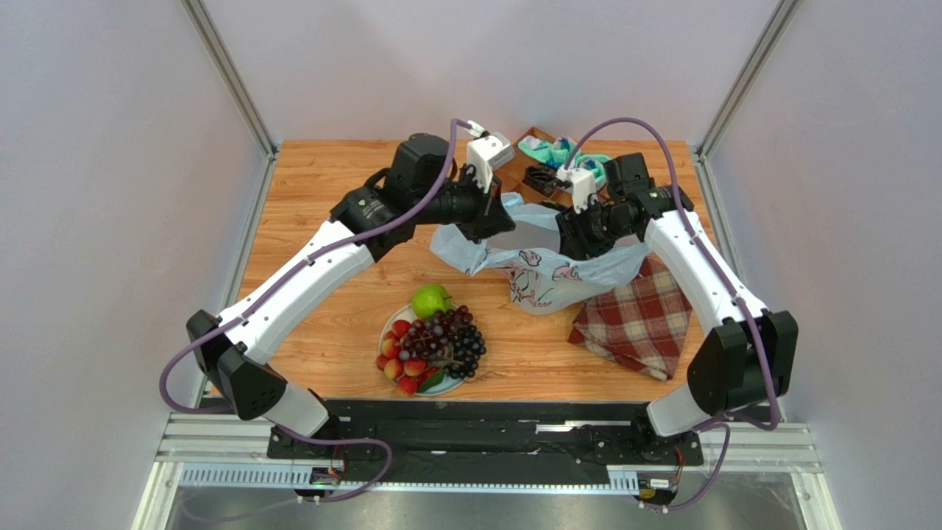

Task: Take the fake fruits out of the plastic bag
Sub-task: Adjust the plastic bag at the center of the board.

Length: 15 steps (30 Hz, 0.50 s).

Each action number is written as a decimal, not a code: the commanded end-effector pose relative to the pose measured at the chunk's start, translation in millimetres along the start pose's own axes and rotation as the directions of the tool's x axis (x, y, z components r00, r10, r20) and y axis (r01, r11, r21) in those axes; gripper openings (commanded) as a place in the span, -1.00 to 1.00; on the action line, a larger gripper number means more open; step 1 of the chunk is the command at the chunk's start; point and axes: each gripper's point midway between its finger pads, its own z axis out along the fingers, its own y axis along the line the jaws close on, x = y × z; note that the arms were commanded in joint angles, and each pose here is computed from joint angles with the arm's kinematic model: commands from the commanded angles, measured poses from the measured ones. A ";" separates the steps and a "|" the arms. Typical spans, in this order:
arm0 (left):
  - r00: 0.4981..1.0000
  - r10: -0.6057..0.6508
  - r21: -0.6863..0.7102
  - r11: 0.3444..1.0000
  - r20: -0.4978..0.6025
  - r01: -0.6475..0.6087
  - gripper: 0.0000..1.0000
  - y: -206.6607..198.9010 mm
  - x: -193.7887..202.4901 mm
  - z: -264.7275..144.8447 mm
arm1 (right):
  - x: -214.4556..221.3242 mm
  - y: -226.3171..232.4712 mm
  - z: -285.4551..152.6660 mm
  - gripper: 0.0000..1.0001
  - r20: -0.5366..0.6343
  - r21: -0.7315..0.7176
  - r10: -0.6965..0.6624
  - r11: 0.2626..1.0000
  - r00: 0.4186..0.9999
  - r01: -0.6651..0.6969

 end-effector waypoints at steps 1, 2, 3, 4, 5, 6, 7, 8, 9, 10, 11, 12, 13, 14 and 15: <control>0.999 -0.039 0.075 0.996 -0.018 0.040 -1.00 -11.2 11.0 11.8 | -15.4 -23.8 32.5 0.00 -0.042 0.065 -0.007 0.998 0.999 0.010; 0.999 -0.043 0.084 0.995 -0.018 0.044 -1.00 -12.4 11.2 13.0 | -10.5 -25.0 39.4 0.01 -0.074 0.060 -0.006 0.998 0.997 0.010; 0.999 -0.048 0.090 0.995 -0.019 0.049 -1.00 -13.5 11.1 13.2 | -6.0 -23.3 46.8 0.04 -0.101 0.048 0.000 0.999 0.995 0.005; 0.999 -0.049 0.091 0.994 -0.024 0.051 -1.00 -13.0 12.4 14.7 | 1.8 -25.8 53.5 0.14 -0.138 0.052 0.016 0.999 0.990 -0.009; 0.999 -0.047 0.093 0.994 -0.025 0.049 -1.00 -12.7 12.7 15.5 | 11.2 -26.8 63.6 0.21 -0.179 0.049 0.042 0.998 0.983 -0.034; 0.999 -0.044 0.089 0.995 -0.023 0.046 -1.00 -11.5 11.9 15.3 | 17.9 -28.0 69.7 0.32 -0.196 0.048 0.055 0.998 0.979 -0.047; 0.999 -0.045 0.089 0.995 -0.019 0.047 -1.00 -11.6 10.7 15.8 | 21.0 -28.1 73.2 0.43 -0.203 0.046 0.060 0.998 0.977 -0.052; 0.999 -0.047 0.088 0.995 -0.016 0.048 -1.00 -11.8 10.1 15.0 | 22.7 -29.5 75.9 0.47 -0.203 0.049 0.060 0.997 0.977 -0.051; 0.999 -0.048 0.089 0.995 -0.017 0.049 -1.00 -11.6 11.1 16.0 | 24.6 -31.1 79.8 0.53 -0.200 0.053 0.055 0.998 0.978 -0.045; 0.999 -0.048 0.093 0.994 -0.015 0.049 -1.00 -12.2 10.5 16.0 | 24.3 -32.0 80.7 0.56 -0.196 0.057 0.049 0.998 0.979 -0.038; 0.999 -0.051 0.094 0.994 -0.018 0.052 -1.00 -12.3 11.9 16.0 | 24.4 -32.3 82.8 0.57 -0.197 0.053 0.040 0.998 0.980 -0.030; 0.998 -0.052 0.095 0.994 -0.021 0.054 -1.00 -12.2 13.0 16.6 | 23.1 -32.8 84.5 0.57 -0.195 0.046 0.014 0.999 0.981 -0.005; 0.998 -0.052 0.096 0.994 -0.022 0.054 -1.00 -12.3 13.3 16.8 | 22.6 -33.1 86.7 0.58 -0.195 0.036 -0.001 0.999 0.981 0.008; 0.998 -0.056 0.096 0.994 -0.025 0.058 -1.00 -11.9 14.6 17.7 | 22.0 -30.9 88.8 0.58 -0.194 0.020 -0.019 1.000 0.981 0.024; 0.998 -0.061 0.097 0.993 -0.029 0.063 -1.00 -11.5 16.4 19.1 | 23.7 -32.4 93.8 0.59 -0.201 0.004 -0.054 0.998 0.978 0.056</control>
